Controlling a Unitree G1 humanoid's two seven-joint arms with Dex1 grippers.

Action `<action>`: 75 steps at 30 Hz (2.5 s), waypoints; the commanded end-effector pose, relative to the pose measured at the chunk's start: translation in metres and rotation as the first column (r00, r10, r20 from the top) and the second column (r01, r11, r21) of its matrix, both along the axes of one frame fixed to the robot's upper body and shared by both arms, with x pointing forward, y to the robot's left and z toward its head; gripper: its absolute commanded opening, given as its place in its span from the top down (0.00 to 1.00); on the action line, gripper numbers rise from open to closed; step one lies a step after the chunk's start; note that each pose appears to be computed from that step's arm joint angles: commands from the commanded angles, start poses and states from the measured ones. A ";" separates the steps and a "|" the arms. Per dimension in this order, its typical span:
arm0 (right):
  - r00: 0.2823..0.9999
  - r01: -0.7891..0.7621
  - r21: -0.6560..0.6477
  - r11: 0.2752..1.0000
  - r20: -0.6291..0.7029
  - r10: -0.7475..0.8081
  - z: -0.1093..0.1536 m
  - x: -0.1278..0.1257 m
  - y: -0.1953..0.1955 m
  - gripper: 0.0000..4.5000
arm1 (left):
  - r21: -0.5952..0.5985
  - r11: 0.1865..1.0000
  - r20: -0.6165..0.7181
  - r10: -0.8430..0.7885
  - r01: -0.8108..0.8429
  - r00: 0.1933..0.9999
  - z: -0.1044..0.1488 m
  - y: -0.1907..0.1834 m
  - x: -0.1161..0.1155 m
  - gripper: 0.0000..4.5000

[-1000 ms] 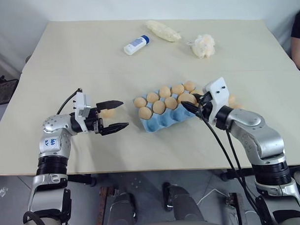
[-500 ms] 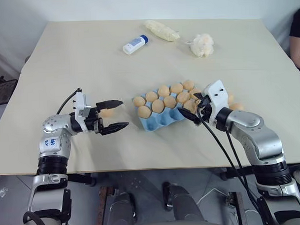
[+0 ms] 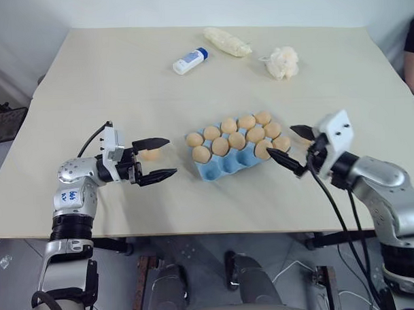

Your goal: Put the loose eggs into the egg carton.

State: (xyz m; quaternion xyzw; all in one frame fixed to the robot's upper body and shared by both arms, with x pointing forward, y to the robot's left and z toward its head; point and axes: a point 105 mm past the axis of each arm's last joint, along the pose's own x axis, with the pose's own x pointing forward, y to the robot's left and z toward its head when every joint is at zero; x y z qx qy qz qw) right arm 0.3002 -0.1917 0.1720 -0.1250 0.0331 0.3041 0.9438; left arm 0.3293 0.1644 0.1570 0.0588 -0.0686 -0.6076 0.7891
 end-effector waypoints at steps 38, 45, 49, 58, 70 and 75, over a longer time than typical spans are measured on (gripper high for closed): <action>0.919 0.384 0.122 0.915 0.044 -0.392 -0.040 0.034 -0.087 0.01 | 0.027 0.999 0.035 -0.026 0.025 0.999 0.000 0.007 -0.003 0.00; 0.912 0.402 0.111 0.909 0.033 -0.408 -0.042 0.055 -0.083 0.01 | 0.005 0.998 0.058 -0.068 0.067 0.996 0.002 0.003 -0.008 0.00; 0.915 0.398 0.103 0.912 0.023 -0.402 -0.044 0.061 -0.079 0.01 | -0.037 0.994 0.080 -0.100 0.103 0.992 0.006 0.001 -0.014 0.00; 0.917 0.396 0.102 0.912 -0.004 -0.398 -0.049 0.068 -0.074 0.01 | -0.035 0.990 0.062 -0.136 0.138 0.989 0.002 0.004 -0.021 0.00; 0.919 0.391 0.114 0.913 -0.006 -0.393 -0.041 0.067 -0.072 0.61 | 0.007 0.977 0.066 -0.212 0.212 0.975 -0.001 0.004 -0.027 0.00; 0.930 0.355 0.131 0.926 0.047 -0.363 -0.014 0.051 -0.066 0.63 | -0.003 0.982 0.078 -0.189 0.190 0.979 0.002 0.005 -0.027 0.00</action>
